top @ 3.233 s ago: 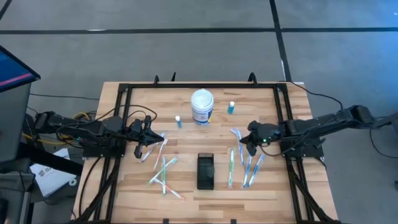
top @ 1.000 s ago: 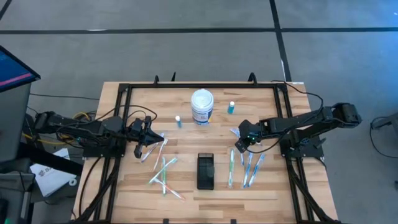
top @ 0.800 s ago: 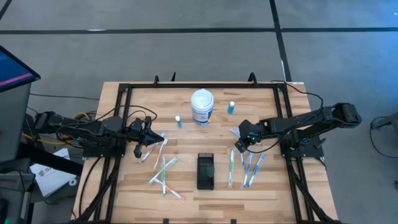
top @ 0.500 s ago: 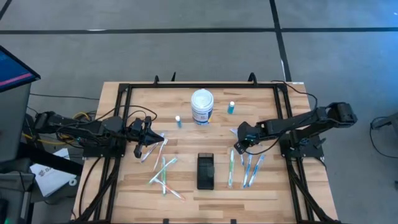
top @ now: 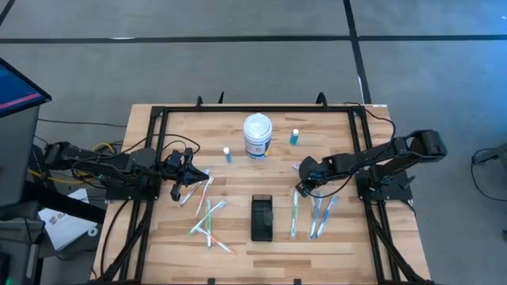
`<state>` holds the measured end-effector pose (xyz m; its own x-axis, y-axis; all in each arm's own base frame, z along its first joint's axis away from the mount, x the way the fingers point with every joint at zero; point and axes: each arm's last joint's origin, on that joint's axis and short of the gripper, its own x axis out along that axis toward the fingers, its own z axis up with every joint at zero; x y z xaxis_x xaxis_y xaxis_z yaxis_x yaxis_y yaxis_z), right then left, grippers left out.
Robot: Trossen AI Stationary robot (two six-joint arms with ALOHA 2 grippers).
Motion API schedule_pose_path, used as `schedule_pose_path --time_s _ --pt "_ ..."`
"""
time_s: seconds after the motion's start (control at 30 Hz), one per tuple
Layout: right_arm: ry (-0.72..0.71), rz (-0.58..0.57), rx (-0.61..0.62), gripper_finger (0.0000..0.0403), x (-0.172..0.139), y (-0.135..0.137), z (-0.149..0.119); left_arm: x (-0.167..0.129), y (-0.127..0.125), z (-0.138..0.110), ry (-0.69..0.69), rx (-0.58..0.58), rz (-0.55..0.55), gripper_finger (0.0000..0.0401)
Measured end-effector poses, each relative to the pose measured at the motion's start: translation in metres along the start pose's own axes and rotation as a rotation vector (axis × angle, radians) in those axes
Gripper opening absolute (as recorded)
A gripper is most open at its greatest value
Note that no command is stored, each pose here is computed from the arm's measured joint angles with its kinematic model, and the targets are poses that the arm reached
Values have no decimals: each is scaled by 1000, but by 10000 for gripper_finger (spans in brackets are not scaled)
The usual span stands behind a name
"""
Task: Pick & Place toothbrushing station
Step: Put the top blue toothbrush into the black mesh organizer
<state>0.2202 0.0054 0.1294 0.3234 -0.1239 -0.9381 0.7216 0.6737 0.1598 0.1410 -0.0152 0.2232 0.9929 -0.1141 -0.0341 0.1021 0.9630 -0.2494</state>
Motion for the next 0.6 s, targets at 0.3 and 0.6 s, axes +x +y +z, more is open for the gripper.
schedule_pose_path --time_s 0.3,0.6 --pt "-40 56 6 16 -8 3 3 0 0 0 0 0 0 8" --pt "-187 186 -63 5 -22 15 12 0 0 0 0 0 0 8"
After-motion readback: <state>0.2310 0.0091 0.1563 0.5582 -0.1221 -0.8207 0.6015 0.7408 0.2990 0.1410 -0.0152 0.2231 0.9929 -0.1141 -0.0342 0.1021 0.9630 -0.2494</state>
